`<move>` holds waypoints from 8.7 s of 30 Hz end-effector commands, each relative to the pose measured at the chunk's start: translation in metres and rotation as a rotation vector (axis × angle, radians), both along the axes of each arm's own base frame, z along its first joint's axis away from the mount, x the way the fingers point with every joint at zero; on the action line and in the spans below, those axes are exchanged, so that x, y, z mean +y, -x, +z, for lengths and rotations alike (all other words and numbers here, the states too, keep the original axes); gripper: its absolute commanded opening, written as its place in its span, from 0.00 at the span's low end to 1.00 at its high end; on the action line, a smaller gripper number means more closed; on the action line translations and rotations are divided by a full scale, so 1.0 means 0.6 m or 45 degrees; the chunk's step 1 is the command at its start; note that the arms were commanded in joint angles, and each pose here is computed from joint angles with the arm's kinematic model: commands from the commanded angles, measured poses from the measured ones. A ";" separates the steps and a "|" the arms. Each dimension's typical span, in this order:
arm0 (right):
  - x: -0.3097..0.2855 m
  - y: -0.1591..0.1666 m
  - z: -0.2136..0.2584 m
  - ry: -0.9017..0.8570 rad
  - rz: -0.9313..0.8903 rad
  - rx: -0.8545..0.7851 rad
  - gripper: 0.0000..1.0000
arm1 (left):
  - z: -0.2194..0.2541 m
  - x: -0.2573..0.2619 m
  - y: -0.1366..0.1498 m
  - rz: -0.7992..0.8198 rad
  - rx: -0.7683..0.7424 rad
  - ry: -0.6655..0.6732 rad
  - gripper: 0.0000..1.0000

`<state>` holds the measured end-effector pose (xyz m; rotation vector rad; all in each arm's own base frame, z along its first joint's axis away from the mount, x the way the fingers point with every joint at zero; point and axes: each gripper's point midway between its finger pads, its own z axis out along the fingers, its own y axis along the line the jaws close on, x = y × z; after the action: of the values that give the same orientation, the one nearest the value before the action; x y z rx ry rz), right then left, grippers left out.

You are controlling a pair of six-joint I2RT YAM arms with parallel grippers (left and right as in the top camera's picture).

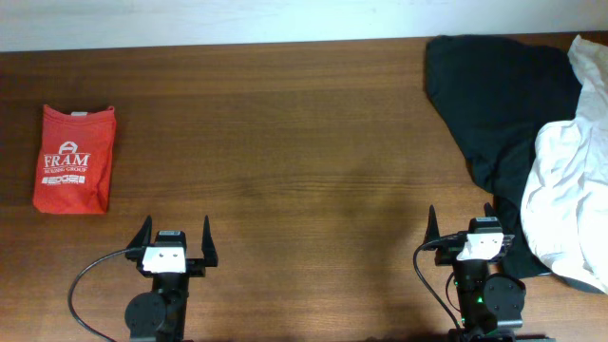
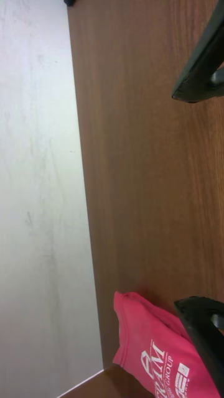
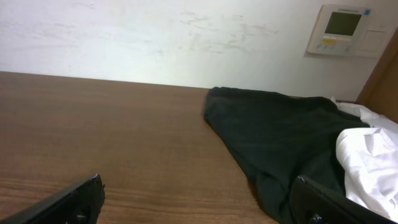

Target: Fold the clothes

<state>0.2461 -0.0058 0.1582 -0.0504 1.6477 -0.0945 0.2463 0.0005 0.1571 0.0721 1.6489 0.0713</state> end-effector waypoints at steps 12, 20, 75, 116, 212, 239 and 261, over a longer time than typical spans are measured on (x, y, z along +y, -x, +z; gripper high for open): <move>-0.001 0.000 -0.005 0.008 -0.001 0.003 0.99 | -0.001 0.000 0.001 -0.004 0.001 -0.020 0.99; -0.001 0.000 -0.005 0.008 -0.001 0.004 0.99 | -0.001 0.000 0.001 -0.004 0.001 -0.020 0.99; -0.003 -0.006 0.037 -0.037 -0.010 0.056 0.99 | 0.043 -0.012 -0.015 -0.048 0.059 0.107 0.99; -0.321 -0.201 -0.035 -0.483 -0.829 0.934 0.93 | 0.157 -0.073 -0.162 -0.277 0.815 0.226 0.99; -0.040 -0.172 0.007 -0.368 -0.382 1.552 0.99 | -0.203 -0.355 -0.243 -0.704 1.382 0.437 0.99; -0.061 -0.146 0.002 -0.401 -0.435 1.620 0.99 | -0.045 -0.006 -0.507 -0.148 0.889 0.739 0.28; -0.061 -0.146 0.002 -0.401 -0.435 1.621 0.99 | -0.148 -0.207 -0.468 -0.391 1.024 -0.275 0.99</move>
<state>0.3351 -0.0387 0.1542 0.4926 2.9263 -0.0432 0.5192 -0.1407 0.0974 0.4419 2.3840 -0.2979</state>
